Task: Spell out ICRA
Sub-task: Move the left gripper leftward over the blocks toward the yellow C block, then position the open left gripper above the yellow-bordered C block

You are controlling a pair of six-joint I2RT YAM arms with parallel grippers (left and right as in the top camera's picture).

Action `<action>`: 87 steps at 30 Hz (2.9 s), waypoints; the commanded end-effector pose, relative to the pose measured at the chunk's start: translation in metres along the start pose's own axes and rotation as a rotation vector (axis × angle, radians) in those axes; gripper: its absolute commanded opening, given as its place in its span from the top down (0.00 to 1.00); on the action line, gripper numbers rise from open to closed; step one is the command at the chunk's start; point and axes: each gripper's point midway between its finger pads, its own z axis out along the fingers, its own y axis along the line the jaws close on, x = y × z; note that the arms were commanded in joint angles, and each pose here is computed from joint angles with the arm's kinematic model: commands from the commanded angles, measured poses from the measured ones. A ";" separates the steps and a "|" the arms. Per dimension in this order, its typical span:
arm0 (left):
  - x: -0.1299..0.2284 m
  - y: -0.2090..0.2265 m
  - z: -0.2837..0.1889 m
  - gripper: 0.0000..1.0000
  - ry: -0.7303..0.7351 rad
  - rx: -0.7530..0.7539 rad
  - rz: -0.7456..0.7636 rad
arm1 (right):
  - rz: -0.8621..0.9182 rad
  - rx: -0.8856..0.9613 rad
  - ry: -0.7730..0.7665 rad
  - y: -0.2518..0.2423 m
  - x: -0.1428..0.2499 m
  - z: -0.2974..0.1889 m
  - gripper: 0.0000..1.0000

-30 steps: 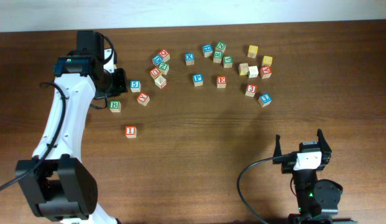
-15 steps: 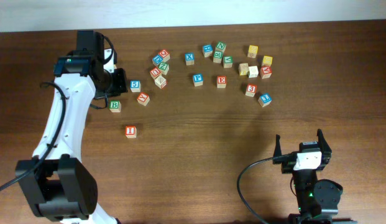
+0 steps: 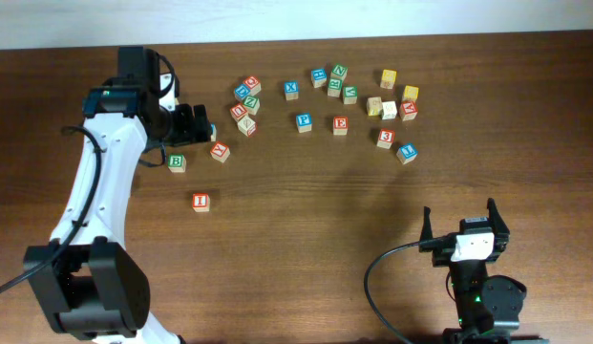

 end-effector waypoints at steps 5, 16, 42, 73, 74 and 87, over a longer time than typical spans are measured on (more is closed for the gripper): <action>-0.022 0.012 -0.005 0.00 -0.103 -0.067 0.000 | 0.004 -0.009 0.002 0.002 0.002 0.000 0.02; -0.068 0.040 -0.018 0.30 -0.297 -0.179 -0.034 | 0.004 -0.009 0.002 0.002 0.002 0.000 0.02; -0.069 0.093 0.054 1.00 -0.218 -0.238 -0.114 | 0.004 -0.009 0.002 0.002 0.002 0.000 0.02; 0.045 0.154 0.115 0.60 0.255 -0.303 -0.265 | 0.004 -0.009 0.002 0.002 0.002 0.000 0.02; 0.046 0.155 0.116 0.60 0.260 -0.303 -0.265 | 0.004 -0.009 0.002 0.002 0.002 0.000 0.02; 0.061 0.171 0.108 0.63 0.313 -0.361 -0.279 | 0.004 -0.009 0.002 0.002 0.002 0.000 0.02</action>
